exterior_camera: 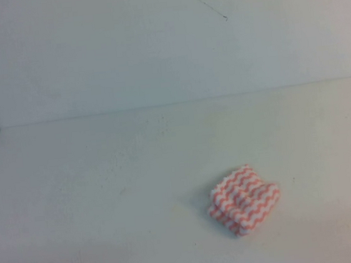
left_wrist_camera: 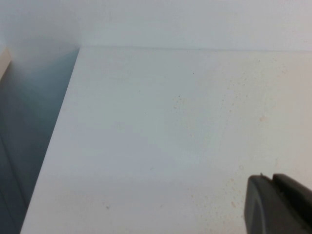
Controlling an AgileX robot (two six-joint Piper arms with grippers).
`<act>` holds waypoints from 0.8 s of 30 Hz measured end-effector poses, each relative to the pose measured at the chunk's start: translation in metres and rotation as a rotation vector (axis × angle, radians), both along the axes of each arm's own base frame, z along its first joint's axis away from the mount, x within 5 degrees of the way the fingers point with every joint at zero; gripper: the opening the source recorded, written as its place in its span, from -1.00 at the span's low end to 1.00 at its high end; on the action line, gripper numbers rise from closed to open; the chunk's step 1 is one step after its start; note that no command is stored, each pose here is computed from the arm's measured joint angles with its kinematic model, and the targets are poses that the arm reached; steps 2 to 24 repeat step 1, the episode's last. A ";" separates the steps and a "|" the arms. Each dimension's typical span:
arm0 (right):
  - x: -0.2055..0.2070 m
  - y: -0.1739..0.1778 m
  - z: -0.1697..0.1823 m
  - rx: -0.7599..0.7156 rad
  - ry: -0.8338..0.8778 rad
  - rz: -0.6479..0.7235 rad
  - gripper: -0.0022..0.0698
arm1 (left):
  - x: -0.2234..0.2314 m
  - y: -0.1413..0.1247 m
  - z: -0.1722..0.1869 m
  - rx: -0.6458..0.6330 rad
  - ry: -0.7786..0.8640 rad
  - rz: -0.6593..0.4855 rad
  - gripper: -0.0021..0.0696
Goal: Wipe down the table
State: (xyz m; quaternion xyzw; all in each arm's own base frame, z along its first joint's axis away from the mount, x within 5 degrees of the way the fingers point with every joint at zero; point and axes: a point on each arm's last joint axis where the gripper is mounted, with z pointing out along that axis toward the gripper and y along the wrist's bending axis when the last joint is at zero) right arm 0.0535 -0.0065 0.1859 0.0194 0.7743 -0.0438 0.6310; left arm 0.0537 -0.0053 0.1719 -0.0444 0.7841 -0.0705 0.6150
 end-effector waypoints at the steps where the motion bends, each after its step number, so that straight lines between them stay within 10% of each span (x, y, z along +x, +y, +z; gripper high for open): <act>1: 0.000 0.000 0.000 0.000 0.000 0.000 -0.95 | 0.000 0.000 0.000 0.000 0.000 0.000 -0.94; 24: 0.000 0.000 0.000 0.000 0.000 0.000 -0.95 | 0.000 0.000 0.000 0.000 0.000 0.000 -0.94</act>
